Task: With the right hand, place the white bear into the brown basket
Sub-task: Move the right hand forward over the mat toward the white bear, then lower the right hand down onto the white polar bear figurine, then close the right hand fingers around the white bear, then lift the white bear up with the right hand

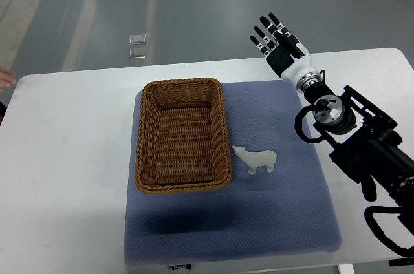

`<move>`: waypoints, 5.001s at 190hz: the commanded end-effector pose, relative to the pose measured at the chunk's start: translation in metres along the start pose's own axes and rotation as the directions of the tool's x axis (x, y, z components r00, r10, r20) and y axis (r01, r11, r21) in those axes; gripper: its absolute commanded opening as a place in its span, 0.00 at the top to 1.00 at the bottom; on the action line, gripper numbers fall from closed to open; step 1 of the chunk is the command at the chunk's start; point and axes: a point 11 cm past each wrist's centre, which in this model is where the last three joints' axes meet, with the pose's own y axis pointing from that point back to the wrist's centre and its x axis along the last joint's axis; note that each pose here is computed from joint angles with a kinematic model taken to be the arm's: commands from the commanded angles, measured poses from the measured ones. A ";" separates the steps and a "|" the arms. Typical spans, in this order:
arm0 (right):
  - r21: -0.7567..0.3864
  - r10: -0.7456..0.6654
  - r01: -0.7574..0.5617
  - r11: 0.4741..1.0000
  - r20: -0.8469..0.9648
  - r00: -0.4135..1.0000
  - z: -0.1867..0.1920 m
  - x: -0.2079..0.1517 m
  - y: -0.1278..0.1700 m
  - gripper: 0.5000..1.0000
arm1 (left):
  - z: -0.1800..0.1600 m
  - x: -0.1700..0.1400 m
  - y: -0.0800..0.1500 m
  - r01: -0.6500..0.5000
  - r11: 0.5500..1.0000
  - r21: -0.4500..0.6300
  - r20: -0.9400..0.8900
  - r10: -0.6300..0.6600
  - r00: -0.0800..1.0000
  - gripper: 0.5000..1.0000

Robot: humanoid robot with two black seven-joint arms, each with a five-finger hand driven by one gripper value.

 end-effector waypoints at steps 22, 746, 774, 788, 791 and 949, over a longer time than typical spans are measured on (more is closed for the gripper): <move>0.000 -0.001 0.001 1.000 -0.001 1.000 0.000 -0.001 0.000 0.14 | 0.000 0.001 0.000 -0.004 1.000 0.000 -0.006 0.004 1.000 0.00; -0.784 -0.817 -0.234 0.575 -0.563 -0.123 0.052 -0.007 0.115 1.00 | 0.001 -0.003 0.000 0.016 1.000 -0.001 0.001 -0.016 1.000 0.00; -0.770 -0.804 -0.234 0.594 -0.579 -0.137 0.045 -0.008 0.111 1.00 | 0.001 -0.004 0.000 0.018 1.000 -0.001 0.001 -0.018 1.000 0.00; -0.759 -0.793 -0.231 0.608 -0.592 -0.144 0.038 -0.011 0.108 1.00 | 0.001 -0.004 0.000 0.018 1.000 -0.001 0.001 -0.018 1.000 0.00; -0.754 -0.787 -0.228 0.616 -0.599 -0.147 0.033 -0.013 0.105 1.00 | 0.001 -0.004 0.000 0.018 1.000 -0.001 0.001 -0.018 1.000 0.00; -0.653 -0.614 -0.039 0.756 -0.688 -0.385 -0.041 -0.163 0.028 1.00 | 0.001 -0.005 0.000 0.022 1.000 0.000 0.005 -0.022 1.000 0.00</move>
